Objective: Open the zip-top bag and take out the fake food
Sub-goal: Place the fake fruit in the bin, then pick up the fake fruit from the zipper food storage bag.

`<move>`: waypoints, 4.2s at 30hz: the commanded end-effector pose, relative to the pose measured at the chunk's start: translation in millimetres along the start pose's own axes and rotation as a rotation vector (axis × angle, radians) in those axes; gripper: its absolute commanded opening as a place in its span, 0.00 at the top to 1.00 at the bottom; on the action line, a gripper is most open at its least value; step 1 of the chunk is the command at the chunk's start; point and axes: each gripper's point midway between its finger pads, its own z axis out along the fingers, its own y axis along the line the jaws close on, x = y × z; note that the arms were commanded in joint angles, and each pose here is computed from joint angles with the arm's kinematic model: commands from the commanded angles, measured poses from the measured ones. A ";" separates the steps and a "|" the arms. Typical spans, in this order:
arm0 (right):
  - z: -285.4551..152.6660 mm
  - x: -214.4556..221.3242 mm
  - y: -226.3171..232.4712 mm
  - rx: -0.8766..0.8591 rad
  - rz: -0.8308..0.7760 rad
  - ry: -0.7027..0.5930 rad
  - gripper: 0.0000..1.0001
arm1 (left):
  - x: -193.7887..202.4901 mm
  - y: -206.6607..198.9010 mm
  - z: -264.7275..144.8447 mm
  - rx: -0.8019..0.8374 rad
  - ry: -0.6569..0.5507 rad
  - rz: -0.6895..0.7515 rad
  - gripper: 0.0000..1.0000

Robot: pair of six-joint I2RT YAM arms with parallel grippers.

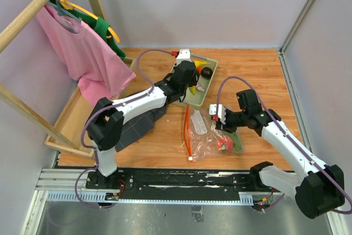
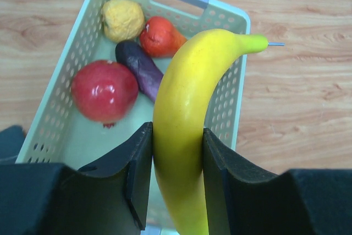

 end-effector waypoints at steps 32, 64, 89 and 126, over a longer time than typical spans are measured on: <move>-7.1 -2.1 -2.2 0.009 0.013 -0.019 0.65 | 13.7 11.1 118.7 -0.207 0.007 -0.004 0.24; -11.6 -8.7 6.6 -0.035 0.001 -0.057 0.60 | -61.2 -55.1 -42.2 0.536 -0.138 -0.064 0.01; -38.5 -42.8 43.7 -0.165 -0.186 -0.196 0.48 | -43.3 -10.8 -223.5 0.886 -0.268 -0.186 0.07; -17.3 68.0 46.7 -0.137 -0.342 0.196 0.30 | 134.4 54.9 -214.6 0.713 0.160 -0.372 0.65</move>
